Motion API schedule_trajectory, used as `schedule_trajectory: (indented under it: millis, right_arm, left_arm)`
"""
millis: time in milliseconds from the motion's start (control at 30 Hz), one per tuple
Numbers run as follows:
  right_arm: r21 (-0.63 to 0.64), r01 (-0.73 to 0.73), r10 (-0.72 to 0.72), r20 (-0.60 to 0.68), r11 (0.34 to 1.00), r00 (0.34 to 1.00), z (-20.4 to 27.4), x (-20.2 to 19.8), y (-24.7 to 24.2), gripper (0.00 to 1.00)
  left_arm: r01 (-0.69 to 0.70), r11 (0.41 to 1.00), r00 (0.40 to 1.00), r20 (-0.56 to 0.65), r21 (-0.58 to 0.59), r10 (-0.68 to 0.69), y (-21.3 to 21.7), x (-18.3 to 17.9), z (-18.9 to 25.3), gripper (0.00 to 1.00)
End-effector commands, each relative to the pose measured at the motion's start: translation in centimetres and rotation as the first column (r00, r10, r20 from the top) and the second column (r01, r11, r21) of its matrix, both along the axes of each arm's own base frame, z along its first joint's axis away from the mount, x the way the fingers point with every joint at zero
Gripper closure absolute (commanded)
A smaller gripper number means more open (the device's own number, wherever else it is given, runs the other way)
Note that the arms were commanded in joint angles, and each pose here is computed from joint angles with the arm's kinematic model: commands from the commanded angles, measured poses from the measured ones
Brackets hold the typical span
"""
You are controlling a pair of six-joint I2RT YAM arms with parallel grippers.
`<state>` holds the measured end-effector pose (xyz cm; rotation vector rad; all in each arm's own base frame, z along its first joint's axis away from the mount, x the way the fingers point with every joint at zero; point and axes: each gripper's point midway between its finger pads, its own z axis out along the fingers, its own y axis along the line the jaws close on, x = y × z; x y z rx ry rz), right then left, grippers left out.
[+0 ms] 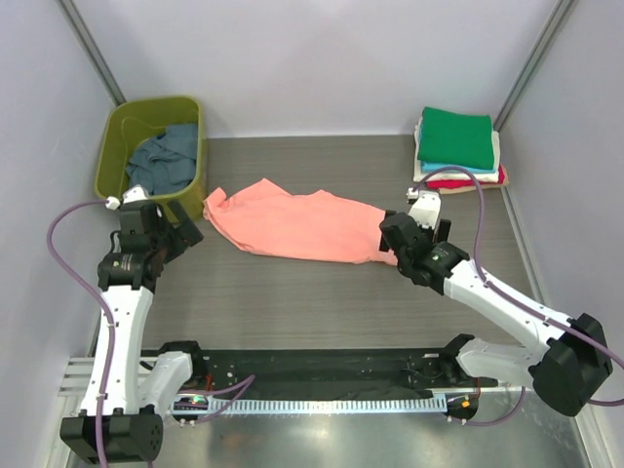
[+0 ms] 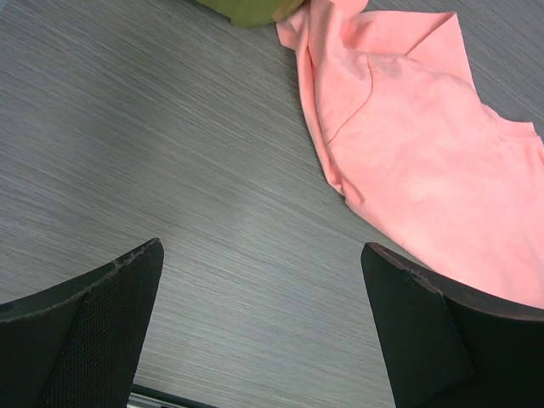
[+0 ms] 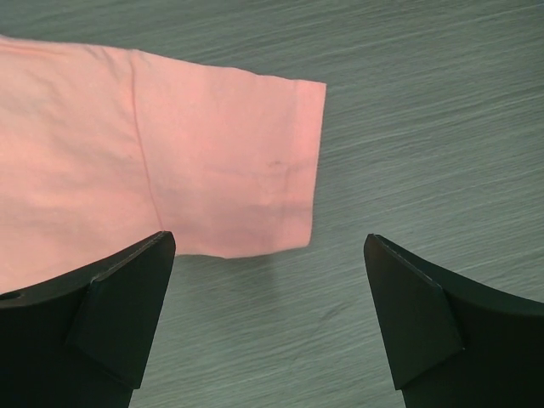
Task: Fold and stack the t-shirts
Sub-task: Flatten the tshirt out
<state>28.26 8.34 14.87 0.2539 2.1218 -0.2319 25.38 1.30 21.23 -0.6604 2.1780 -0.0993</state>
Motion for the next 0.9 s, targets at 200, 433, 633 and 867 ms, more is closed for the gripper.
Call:
schedule_trajectory:
  millis: [200,433,633,867]
  right_arm:
    - [0.168,-0.092,0.085,0.048,0.982,0.995,0.7,3.4,5.3,0.0]
    - [0.186,-0.199,0.2,0.012,0.962,0.98,0.1,6.9,9.9,0.07]
    - [0.314,-0.353,0.374,-0.006,0.881,0.927,-0.1,10.9,17.7,0.16]
    - [0.388,-0.404,0.471,-0.095,0.829,0.877,-4.9,14.6,24.2,0.19]
  left_arm:
    - [0.088,0.996,0.993,-0.078,-0.003,-0.088,-2.5,1.2,-2.0,0.07]
    - [0.12,0.993,0.986,-0.115,0.01,-0.118,-3.1,1.5,-2.3,0.12]
    - [0.13,0.992,0.986,-0.108,0.002,-0.129,-3.3,1.1,-2.3,0.13]
    - [0.137,0.99,0.986,-0.1,0.011,-0.136,-3.3,0.9,-2.2,0.13]
